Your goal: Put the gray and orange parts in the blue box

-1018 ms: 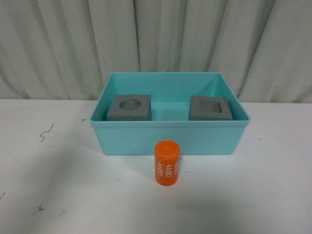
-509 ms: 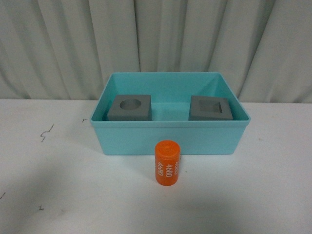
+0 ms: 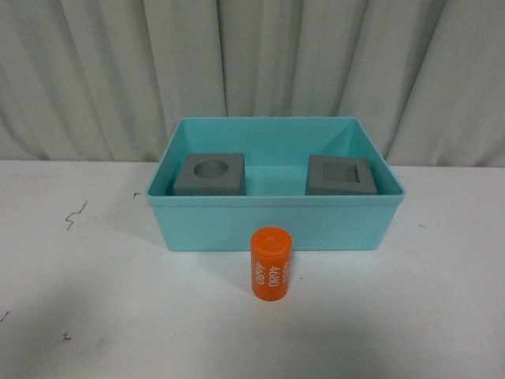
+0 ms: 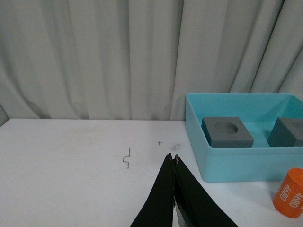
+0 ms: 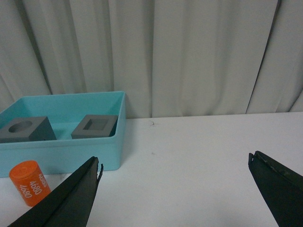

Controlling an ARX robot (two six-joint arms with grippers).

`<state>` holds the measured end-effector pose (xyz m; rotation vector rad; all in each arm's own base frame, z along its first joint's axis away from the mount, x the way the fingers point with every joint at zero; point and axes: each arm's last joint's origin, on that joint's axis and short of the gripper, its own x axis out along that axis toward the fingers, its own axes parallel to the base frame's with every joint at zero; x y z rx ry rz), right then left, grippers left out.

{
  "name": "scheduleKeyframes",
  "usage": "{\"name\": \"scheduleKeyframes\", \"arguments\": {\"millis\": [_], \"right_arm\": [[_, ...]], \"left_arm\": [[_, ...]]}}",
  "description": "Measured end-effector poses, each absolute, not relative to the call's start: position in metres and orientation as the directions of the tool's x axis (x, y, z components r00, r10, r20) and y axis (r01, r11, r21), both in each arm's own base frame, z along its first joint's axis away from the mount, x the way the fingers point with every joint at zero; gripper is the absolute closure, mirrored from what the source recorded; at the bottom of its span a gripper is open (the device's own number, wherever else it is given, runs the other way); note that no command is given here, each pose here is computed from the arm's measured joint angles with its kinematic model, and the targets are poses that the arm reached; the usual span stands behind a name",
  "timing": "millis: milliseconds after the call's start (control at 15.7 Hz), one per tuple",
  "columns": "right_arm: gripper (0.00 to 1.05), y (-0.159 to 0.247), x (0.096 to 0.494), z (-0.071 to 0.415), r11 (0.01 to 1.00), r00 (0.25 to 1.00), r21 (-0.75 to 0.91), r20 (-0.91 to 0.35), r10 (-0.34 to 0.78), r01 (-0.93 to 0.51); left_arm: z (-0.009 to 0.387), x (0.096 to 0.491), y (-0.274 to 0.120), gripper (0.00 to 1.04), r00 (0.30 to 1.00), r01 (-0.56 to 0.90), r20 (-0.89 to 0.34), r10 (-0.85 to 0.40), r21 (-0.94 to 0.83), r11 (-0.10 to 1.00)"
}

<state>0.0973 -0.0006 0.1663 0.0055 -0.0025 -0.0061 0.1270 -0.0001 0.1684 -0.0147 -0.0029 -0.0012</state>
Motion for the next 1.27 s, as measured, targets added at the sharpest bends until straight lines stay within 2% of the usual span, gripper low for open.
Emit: {"name": "scheduleKeyframes", "arguments": {"millis": [763, 1018, 1082, 1272], "right_arm": [[0.06, -0.001, 0.097, 0.166, 1.000, 1.000, 0.006, 0.002, -0.006, 0.006], [0.06, -0.001, 0.097, 0.166, 1.000, 1.000, 0.006, 0.004, -0.006, 0.006], [0.06, -0.001, 0.097, 0.166, 1.000, 1.000, 0.006, 0.003, -0.006, 0.006], [0.06, -0.001, 0.097, 0.166, 1.000, 1.000, 0.006, 0.003, -0.006, 0.006]], "left_arm": [[0.170, 0.118, 0.000, 1.03, 1.000, 0.001, 0.006, -0.001, -0.015, 1.000], [0.168, 0.097, 0.000, 1.03, 1.000, -0.001, 0.007, 0.002, -0.014, 1.000], [0.166, 0.097, 0.000, 0.86, 1.000, 0.000, 0.000, 0.000, -0.014, 1.000], [0.166, 0.097, 0.000, 0.46, 1.000, 0.000, 0.001, 0.000, -0.014, 1.000]]}}
